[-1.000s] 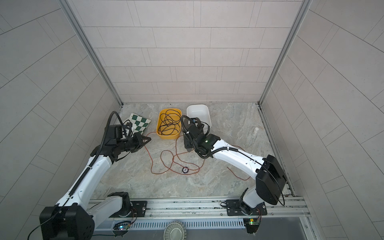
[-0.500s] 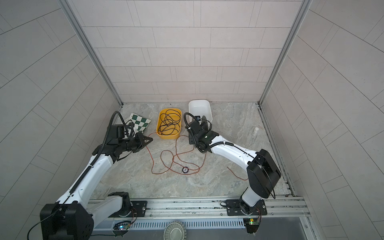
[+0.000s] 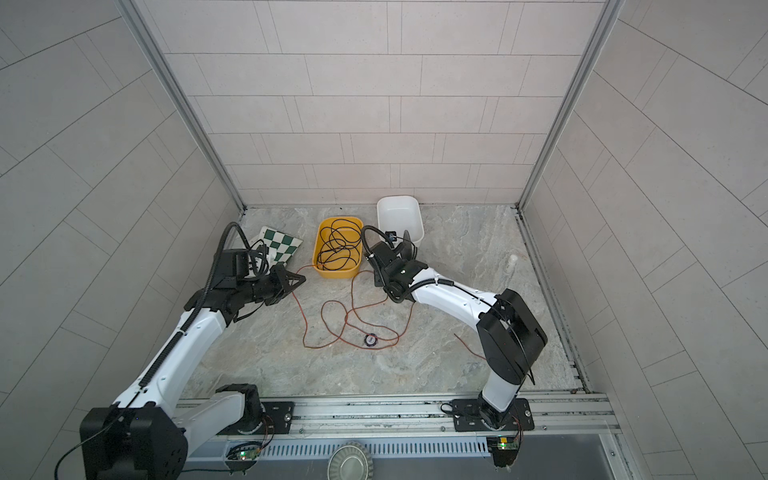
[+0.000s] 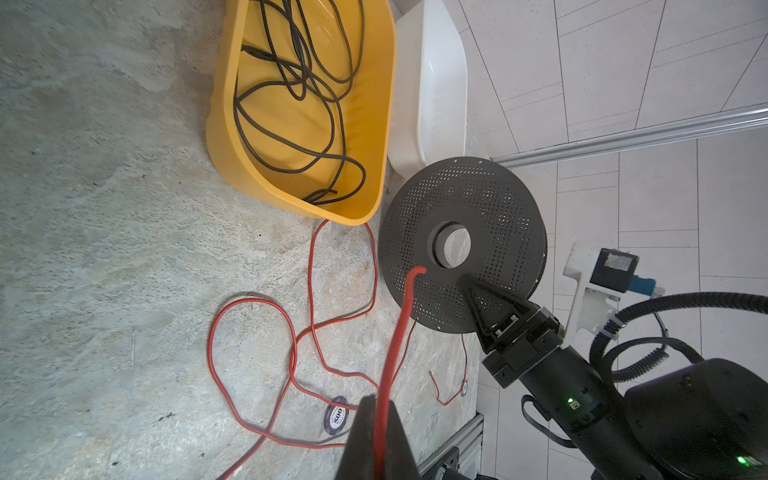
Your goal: Wrap the cables
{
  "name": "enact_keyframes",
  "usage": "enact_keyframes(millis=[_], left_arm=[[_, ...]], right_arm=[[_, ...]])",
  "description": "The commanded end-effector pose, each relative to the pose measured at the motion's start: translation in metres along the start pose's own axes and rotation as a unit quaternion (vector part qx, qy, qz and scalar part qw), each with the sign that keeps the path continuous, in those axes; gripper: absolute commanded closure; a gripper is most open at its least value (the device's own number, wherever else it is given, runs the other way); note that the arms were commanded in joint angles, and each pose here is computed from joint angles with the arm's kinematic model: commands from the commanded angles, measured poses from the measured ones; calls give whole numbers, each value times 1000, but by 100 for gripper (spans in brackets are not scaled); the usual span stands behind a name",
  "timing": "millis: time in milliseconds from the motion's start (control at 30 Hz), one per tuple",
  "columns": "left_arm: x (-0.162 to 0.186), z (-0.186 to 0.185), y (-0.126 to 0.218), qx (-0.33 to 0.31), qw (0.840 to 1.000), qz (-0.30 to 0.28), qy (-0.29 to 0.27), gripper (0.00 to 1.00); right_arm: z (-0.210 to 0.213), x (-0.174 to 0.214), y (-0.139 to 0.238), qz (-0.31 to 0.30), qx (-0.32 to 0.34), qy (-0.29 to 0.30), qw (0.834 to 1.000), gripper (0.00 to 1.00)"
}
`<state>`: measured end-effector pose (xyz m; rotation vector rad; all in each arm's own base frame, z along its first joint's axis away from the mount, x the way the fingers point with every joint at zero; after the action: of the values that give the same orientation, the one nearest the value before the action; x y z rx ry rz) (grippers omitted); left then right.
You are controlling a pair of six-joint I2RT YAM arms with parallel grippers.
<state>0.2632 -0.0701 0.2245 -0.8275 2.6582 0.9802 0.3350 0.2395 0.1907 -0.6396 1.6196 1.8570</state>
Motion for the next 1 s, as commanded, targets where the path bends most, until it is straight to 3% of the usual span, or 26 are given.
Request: enact_keyframes(millis=[0, 467, 633, 833, 967], left_arm=[[-7, -13, 6, 11, 1000, -10, -22, 100], [-14, -22, 11, 22, 999, -23, -17, 100], [-18, -36, 17, 49, 998, -39, -3, 100], [-20, -45, 19, 51, 998, -47, 12, 100], [-19, -54, 19, 43, 997, -58, 20, 100]], right_arm=[[6, -8, 5, -17, -7, -13, 1000, 87], [17, -16, 20, -24, -58, -15, 998, 57], [19, -22, 36, -31, -81, -14, 996, 41], [21, -31, 66, -49, -111, 18, 992, 18], [24, -36, 92, -82, -142, 54, 985, 15]])
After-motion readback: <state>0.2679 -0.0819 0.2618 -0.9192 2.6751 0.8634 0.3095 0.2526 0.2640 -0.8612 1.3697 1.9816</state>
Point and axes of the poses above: each gripper's point midway between its finger pads, its own y axis back along the fingers, its own z axis along the line the jaws close on, x = y × z, the point moved 6 cm from there along y, back along the fingers, and after that the axes turned 5 degrees about -y, right-handed, at the moved point
